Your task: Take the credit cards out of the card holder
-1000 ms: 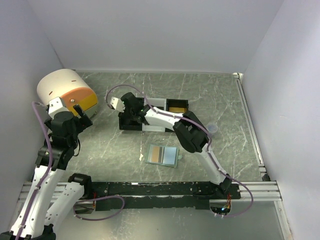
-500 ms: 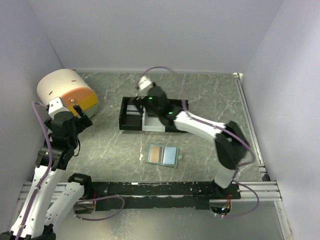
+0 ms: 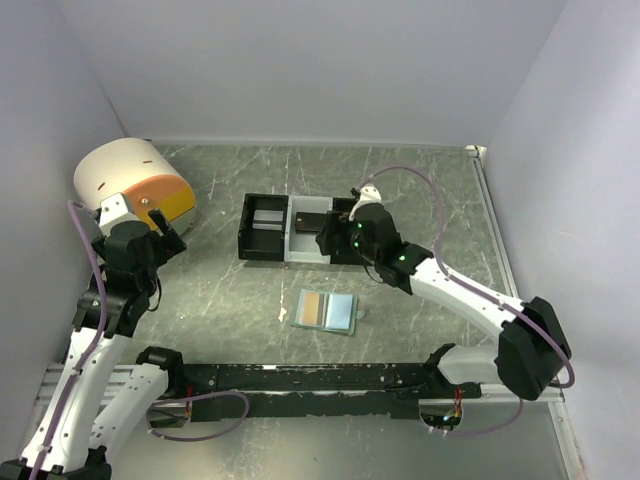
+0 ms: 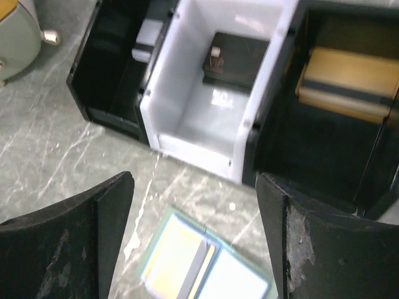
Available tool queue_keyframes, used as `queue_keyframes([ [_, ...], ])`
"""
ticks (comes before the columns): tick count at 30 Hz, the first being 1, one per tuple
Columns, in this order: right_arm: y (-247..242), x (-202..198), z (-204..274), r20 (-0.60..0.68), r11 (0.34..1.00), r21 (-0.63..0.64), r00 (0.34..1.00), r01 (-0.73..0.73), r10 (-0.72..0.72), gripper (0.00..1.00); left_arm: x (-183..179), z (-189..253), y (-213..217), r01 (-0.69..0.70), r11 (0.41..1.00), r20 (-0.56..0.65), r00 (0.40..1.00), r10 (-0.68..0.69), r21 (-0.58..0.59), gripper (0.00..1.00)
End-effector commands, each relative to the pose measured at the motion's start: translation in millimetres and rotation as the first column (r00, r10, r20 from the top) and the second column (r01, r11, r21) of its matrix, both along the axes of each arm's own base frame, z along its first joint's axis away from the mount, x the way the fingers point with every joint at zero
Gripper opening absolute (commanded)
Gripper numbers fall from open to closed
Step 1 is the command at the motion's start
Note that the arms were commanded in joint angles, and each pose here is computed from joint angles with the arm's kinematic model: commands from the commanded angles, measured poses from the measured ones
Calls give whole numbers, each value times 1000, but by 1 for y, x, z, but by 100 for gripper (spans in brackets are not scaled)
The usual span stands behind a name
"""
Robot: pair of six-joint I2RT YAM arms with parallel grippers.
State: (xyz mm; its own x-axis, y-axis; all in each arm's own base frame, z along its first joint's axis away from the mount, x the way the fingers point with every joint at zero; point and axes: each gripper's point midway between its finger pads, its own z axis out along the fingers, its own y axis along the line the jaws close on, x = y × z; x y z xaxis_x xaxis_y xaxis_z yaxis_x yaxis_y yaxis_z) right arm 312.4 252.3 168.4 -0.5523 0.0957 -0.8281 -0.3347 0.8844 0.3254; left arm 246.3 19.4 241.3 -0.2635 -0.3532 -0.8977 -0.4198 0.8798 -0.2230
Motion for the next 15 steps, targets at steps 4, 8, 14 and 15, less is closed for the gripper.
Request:
queue_keyframes([
  [4, -11, -56, -44, -253, 999, 43, 967, 19, -7, 71, -3, 0, 3, -12, 1000, -5, 1000, 12, 8, 100],
  [8, -8, -80, -64, -277, 999, -40, 960, 23, -34, 66, -1, -3, 3, -9, 1000, -20, 1000, 10, 12, 100],
  [14, -5, -97, -91, -284, 986, -161, 954, 52, -96, 61, -1, -6, 4, -18, 1000, -38, 999, 19, 15, 100],
  [15, -4, -98, -96, -291, 984, -169, 952, 50, -98, 61, -1, -7, 4, -20, 1000, -39, 999, 20, 14, 100],
])
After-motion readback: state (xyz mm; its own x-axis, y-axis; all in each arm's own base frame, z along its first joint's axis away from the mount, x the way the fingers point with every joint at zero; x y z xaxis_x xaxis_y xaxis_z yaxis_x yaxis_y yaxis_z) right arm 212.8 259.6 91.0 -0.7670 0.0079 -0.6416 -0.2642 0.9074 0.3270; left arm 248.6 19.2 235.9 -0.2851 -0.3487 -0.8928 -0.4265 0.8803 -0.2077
